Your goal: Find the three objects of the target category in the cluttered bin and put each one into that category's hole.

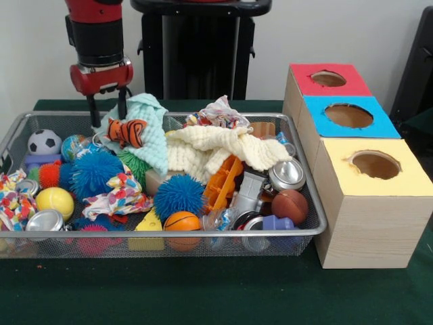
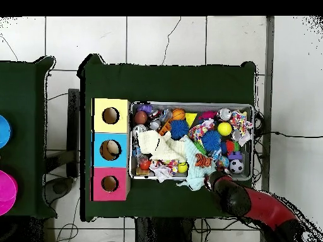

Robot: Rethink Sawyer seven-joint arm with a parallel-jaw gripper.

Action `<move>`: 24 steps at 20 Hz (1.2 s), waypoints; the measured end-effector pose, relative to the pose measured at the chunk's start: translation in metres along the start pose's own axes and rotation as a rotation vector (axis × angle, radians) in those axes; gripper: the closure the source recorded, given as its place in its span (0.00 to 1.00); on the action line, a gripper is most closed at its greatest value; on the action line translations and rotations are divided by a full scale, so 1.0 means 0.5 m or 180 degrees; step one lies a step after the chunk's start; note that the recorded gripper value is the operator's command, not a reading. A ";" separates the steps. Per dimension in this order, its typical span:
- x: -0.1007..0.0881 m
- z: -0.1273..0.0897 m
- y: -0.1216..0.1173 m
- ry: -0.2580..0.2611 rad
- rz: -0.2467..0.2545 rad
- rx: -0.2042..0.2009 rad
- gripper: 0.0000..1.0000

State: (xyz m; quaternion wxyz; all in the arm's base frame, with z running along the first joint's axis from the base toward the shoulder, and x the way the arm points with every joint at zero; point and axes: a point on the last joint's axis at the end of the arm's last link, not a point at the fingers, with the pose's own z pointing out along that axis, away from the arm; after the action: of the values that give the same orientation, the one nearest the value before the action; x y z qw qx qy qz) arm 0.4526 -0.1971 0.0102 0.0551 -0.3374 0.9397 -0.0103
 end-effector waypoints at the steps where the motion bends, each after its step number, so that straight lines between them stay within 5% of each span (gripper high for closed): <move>1: 0.001 0.003 0.000 -0.0012 0.0005 0.0013 0.00; 8: 0.009 0.026 0.005 -0.0100 0.0061 0.0096 0.00; 24: -0.014 0.027 -0.006 -0.0123 0.0301 0.0067 0.00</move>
State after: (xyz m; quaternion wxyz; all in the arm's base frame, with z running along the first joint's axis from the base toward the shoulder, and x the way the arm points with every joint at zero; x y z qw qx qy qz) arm 0.4612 -0.1948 -0.0023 0.0773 -0.2920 0.9532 -0.0111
